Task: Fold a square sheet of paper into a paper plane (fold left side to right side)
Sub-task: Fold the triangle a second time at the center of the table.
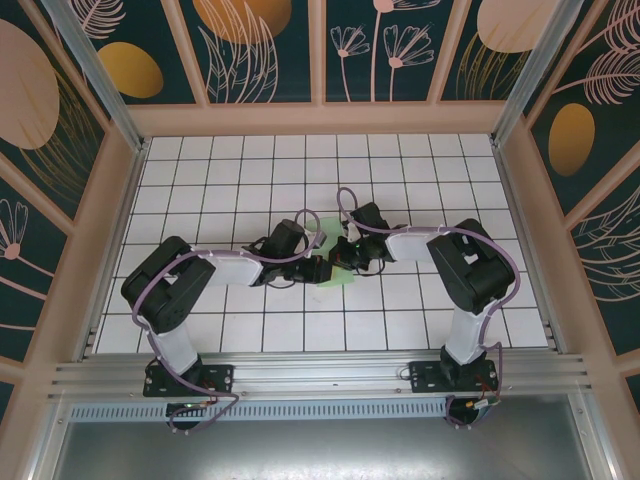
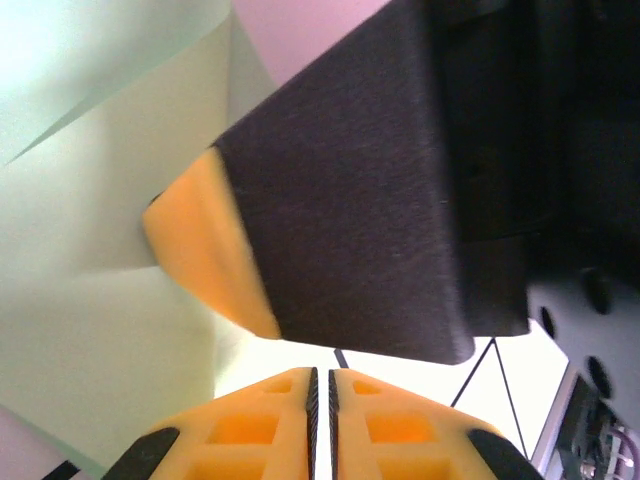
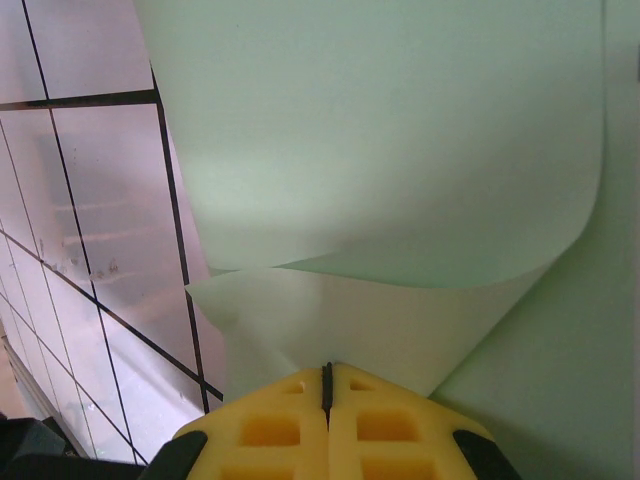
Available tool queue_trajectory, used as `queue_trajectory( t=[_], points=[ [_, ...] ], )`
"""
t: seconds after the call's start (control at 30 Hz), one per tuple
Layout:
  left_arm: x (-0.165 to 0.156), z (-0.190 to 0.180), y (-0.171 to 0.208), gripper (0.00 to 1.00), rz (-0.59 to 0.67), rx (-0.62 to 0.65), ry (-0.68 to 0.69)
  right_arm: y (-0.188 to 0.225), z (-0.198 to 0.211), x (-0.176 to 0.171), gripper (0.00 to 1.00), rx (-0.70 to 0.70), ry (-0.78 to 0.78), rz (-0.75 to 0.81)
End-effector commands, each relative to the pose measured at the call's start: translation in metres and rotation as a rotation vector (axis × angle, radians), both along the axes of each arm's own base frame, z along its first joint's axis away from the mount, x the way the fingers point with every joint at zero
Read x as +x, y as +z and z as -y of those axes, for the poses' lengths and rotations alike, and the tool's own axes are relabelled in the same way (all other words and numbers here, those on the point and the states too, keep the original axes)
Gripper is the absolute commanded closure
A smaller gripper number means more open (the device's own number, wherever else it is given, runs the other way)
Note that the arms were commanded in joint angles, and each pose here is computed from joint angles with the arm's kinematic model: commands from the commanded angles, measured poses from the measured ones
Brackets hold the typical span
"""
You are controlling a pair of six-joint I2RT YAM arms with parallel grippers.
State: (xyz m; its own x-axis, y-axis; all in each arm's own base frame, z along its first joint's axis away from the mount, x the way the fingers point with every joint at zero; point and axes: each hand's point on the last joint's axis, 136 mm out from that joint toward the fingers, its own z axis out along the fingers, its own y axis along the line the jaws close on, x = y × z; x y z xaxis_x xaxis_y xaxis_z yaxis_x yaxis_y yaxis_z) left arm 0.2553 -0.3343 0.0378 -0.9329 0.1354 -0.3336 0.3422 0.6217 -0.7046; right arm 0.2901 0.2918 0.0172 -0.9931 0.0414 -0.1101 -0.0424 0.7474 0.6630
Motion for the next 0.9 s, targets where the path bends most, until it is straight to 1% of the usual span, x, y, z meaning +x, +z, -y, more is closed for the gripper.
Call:
queue_trajectory(
  t=[0.0,0.47,0.6,0.73,0.87],
  points=[
    [-0.002,-0.006,-0.012,0.87,-0.014,0.038,0.011,-0.019,0.012,-0.012,1.00,-0.059,0.001,-0.052],
    [-0.011,-0.029,-0.039,0.88,-0.032,0.164,0.034,-0.020,0.014,-0.013,1.00,-0.068,0.002,-0.052],
    [-0.013,-0.032,-0.041,0.89,-0.035,0.176,0.037,-0.020,0.014,-0.012,1.00,-0.072,0.000,-0.052],
    [-0.021,-0.035,-0.046,0.89,-0.048,0.196,0.011,-0.021,0.016,-0.013,1.00,-0.076,-0.001,-0.056],
    [-0.035,-0.041,-0.053,0.89,-0.058,0.250,-0.029,-0.022,0.016,-0.013,1.00,-0.081,-0.002,-0.056]
  ],
)
